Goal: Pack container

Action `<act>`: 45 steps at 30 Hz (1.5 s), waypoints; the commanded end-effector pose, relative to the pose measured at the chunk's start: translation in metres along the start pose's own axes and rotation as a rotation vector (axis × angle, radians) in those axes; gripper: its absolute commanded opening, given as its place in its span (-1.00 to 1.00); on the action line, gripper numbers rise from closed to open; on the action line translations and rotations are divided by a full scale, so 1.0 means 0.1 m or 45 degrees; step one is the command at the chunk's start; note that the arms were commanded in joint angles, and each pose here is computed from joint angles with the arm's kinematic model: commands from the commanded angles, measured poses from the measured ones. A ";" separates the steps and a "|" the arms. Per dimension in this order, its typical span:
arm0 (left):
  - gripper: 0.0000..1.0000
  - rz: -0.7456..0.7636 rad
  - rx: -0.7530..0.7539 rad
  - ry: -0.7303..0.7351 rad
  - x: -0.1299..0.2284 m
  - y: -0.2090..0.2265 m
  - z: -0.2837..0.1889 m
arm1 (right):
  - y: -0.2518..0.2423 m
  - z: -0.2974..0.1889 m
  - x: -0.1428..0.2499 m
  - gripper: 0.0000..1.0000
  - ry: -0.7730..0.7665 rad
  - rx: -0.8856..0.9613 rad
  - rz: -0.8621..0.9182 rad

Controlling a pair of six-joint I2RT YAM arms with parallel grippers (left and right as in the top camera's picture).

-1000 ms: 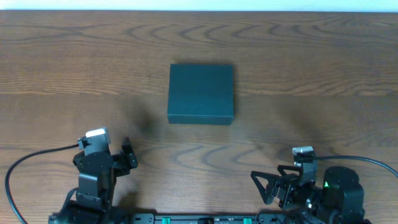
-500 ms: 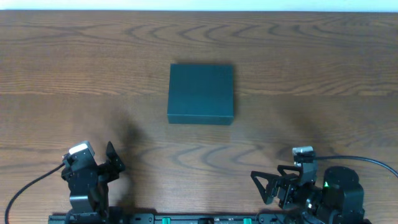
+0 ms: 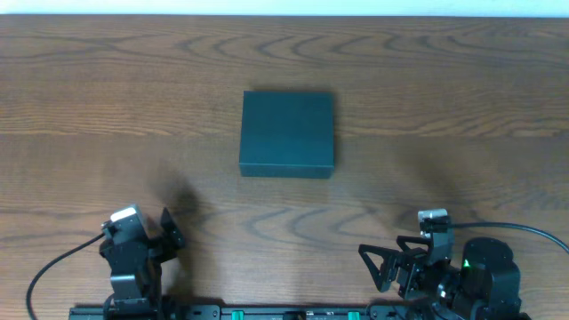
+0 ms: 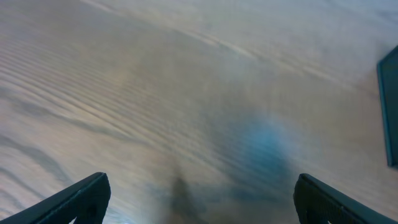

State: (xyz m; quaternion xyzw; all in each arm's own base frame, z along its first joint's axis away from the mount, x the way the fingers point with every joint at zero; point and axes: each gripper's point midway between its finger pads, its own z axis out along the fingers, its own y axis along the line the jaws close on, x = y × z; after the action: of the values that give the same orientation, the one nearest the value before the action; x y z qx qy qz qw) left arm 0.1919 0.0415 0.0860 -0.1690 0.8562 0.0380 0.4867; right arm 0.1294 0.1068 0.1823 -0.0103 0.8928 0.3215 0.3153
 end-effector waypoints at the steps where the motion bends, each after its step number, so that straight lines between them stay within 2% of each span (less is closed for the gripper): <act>1: 0.90 0.036 0.059 0.024 0.07 -0.07 0.03 | 0.00 0.01 0.02 0.98 0.005 -0.003 0.009; 25: 0.90 0.040 0.063 0.032 0.09 -0.08 0.03 | 0.00 0.01 0.02 0.98 0.007 -0.003 0.008; 30: 0.90 0.040 0.063 0.032 0.09 -0.08 0.03 | -0.30 -0.03 -0.10 0.98 -0.084 0.225 -0.080; 36: 0.90 0.040 0.063 0.032 0.09 -0.08 0.03 | -0.33 -0.03 0.01 0.99 -0.032 0.237 -0.072; 45: 0.90 0.040 0.063 0.032 0.09 -0.08 0.03 | -0.51 0.28 -0.31 0.98 -0.373 0.217 -0.288</act>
State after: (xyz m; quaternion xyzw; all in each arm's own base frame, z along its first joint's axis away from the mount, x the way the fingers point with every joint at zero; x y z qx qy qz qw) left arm 0.1926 0.0315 0.0807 -0.1476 0.8649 0.0174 0.4794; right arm 0.1745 0.0783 0.1699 -0.0120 0.8590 0.2283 0.4581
